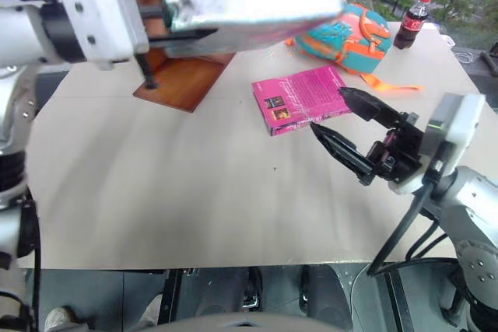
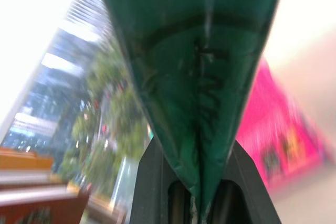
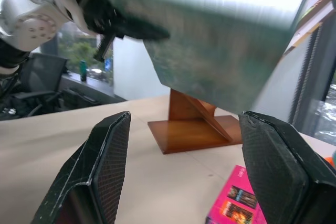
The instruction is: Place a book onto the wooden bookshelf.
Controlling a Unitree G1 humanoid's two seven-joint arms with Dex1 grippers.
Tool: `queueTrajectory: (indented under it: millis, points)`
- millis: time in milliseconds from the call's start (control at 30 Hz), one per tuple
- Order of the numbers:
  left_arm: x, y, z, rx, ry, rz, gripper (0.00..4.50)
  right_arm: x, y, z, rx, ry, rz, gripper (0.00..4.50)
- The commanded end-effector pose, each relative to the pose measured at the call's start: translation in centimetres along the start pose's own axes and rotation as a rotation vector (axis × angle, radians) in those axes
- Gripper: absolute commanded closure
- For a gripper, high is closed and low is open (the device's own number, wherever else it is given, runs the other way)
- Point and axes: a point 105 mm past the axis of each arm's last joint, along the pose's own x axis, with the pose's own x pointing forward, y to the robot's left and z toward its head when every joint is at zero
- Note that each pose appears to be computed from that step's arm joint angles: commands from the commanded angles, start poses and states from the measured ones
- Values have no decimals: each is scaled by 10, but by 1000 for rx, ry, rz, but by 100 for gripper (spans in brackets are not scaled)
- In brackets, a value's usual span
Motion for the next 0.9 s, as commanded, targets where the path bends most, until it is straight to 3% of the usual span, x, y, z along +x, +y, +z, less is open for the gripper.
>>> queueTrajectory:
  millis: [33, 200, 333, 433, 600, 900]
  points:
    - [-20, 21, -25, 156, 158, 39, 443, 3, 0, 6, -38, -38, 30, 114]
    - [-19, 27, -46, 266, 216, -3, 443, 5, 0, 7, -52, -53, 25, 114]
    - [-3, 37, -13, 121, -23, 35, 443, 5, 2, 5, -66, -39, -1, 114]
    - [3, 39, -2, 126, -86, 38, 443, 3, 4, 4, -71, -31, -17, 114]
    - [-1, 46, -11, 236, -22, 53, 443, 1, 4, 4, -71, -27, -33, 114]
    - [-24, 41, -69, 363, 223, -18, 443, 6, 1, 2, -60, -32, -23, 114]
